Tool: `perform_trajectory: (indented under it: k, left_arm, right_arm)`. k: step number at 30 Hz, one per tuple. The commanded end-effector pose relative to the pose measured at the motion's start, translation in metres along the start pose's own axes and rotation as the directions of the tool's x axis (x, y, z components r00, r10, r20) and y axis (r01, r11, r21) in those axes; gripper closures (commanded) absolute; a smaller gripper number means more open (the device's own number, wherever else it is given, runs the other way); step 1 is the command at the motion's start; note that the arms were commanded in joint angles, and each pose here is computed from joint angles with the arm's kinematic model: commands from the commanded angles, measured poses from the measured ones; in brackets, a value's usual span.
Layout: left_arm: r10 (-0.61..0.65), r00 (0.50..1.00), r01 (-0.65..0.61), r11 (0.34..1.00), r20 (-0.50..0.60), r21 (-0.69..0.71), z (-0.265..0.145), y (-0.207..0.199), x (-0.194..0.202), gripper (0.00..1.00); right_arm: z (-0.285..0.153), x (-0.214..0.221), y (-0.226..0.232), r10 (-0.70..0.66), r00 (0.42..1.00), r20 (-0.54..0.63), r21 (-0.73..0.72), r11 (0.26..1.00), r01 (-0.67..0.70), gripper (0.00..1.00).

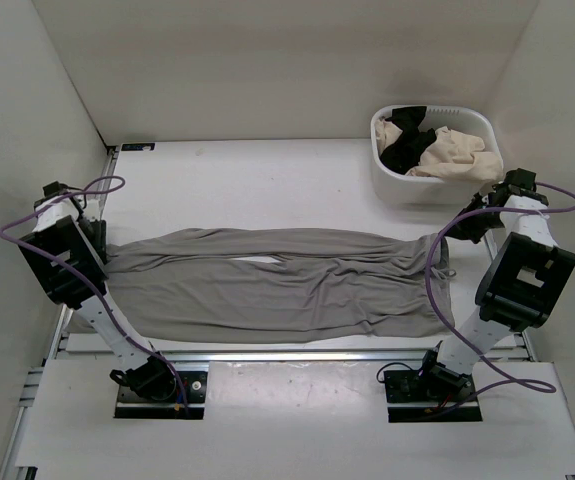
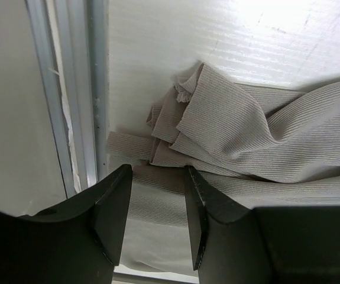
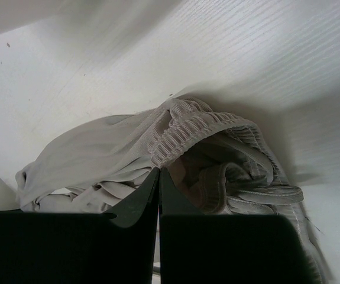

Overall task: Fold and stack the trousers
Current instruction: Flatten the trousers out

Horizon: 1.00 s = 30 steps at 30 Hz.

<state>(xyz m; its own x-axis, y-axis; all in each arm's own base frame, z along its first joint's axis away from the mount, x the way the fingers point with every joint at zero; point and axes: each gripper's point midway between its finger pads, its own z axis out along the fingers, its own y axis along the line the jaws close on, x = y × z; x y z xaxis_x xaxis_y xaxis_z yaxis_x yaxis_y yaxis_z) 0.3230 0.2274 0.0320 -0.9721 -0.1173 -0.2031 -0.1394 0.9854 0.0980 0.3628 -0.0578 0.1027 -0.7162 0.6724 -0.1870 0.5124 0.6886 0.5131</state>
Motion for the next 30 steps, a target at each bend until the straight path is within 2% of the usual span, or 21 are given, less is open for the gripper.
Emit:
perform_trajectory:
  k: [1, 7, 9, 10, 12, 14, 17, 22, 26, 30]
  left_arm:
    - [0.005, 1.0, -0.005, 1.0, -0.022, -0.011, -0.002, 0.004, 0.006, 0.48]
    - [0.005, 1.0, -0.005, 1.0, -0.022, -0.011, -0.005, 0.004, 0.006, 0.56]
    - [0.005, 1.0, -0.005, 1.0, -0.022, -0.011, -0.005, 0.004, 0.006, 0.61]
    - [0.005, 1.0, -0.005, 1.0, -0.031, -0.008, -0.005, 0.003, 0.008, 0.67]
    - [0.005, 0.999, -0.005, 1.0, -0.035, -0.016, -0.006, 0.004, 0.009, 0.71]
    - [0.005, 0.999, -0.006, 1.0, -0.049, -0.024, -0.006, 0.005, 0.012, 0.67]
    - [0.004, 1.0, -0.005, 0.999, -0.031, -0.05, -0.018, 0.009, 0.011, 0.43]
    - [-0.027, 0.999, 0.028, 0.999, 0.028, -0.032, -0.025, 0.01, 0.008, 0.4]
    - [-0.027, 1.0, 0.027, 1.0, 0.012, 0.015, -0.014, 0.001, 0.012, 0.4]
    - [-0.028, 0.999, 0.029, 0.997, -0.021, 0.071, -0.009, -0.009, 0.018, 0.5]
  right_arm:
    - [-0.004, -0.009, 0.007, -0.036, 0.999, 0.018, -0.008, 0.999, 0.036, 1.0]
    - [-0.002, -0.006, 0.004, -0.037, 0.999, 0.002, -0.002, 0.999, 0.037, 1.0]
    - [-0.001, -0.006, 0.004, -0.037, 0.999, 0.002, -0.002, 0.999, 0.037, 1.0]
    - [-0.001, -0.006, 0.004, -0.037, 0.999, 0.002, -0.002, 0.999, 0.037, 1.0]
    - [-0.003, -0.009, 0.006, -0.041, 0.999, 0.01, -0.005, 0.999, 0.041, 1.0]
    - [-0.003, -0.007, 0.005, -0.037, 0.999, 0.001, -0.002, 0.999, 0.037, 1.0]
    - [-0.005, -0.01, 0.007, -0.051, 0.999, 0.009, -0.004, 0.999, 0.051, 1.0]
    - [-0.001, -0.005, 0.004, -0.043, 0.999, -0.011, -0.007, 0.999, 0.042, 1.0]
    - [-0.001, -0.005, 0.004, -0.043, 0.999, -0.011, -0.007, 0.999, 0.042, 1.0]
    - [-0.001, -0.005, 0.004, -0.043, 0.999, -0.011, -0.007, 0.999, 0.042, 1.0]
